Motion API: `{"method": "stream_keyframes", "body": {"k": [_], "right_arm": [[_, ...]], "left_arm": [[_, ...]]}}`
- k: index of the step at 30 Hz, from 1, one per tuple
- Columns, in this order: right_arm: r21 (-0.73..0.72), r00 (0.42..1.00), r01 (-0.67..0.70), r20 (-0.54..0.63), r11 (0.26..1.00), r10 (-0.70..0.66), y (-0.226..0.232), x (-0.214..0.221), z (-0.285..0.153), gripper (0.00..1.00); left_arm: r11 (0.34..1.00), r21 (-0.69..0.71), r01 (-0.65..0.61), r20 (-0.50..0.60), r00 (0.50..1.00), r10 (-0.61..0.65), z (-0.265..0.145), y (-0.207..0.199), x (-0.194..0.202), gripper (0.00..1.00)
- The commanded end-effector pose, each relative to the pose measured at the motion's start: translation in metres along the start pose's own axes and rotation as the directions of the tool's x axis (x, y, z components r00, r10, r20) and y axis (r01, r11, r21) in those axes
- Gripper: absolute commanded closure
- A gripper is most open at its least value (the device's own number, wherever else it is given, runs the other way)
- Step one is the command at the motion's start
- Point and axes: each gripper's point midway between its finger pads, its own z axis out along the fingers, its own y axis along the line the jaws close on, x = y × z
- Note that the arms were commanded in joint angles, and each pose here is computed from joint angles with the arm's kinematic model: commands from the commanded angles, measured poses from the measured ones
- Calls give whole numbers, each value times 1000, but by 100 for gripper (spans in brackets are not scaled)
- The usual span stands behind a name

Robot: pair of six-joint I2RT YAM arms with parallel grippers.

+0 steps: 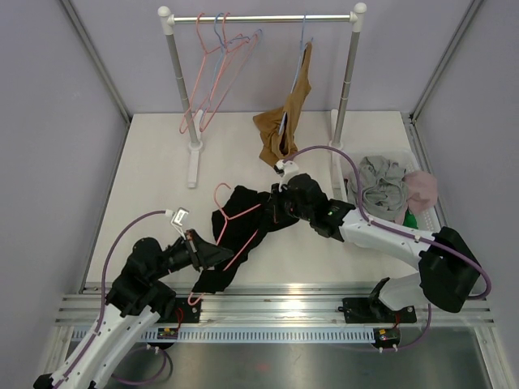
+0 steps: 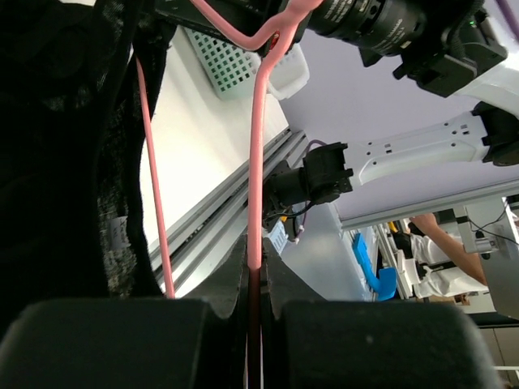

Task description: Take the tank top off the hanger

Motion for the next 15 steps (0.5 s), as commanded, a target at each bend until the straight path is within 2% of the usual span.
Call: {"method": "stream_keyframes", "body": {"k": [1,3,9,15], "right_arm": [[42,993,37,106,998,-41,1,-31,-9,100],[82,991,42,122,996,-52,-7,-33,-14,100],[358,993,55,83,932,-90,-63,-34,-35,100],[487,998,-22,56,873,-6,-122,-49,-43,100]], "left_arm": [[998,-4,-61,12,998,61,-5,-9,-6,100],[997,-33,-75,5,997,75,-7,-5,-6,100],[993,-55,-104,-11,995,103,-12,-5,-5,100],[993,18,-116,-39,992,117,-15,-21,0,100]]}}
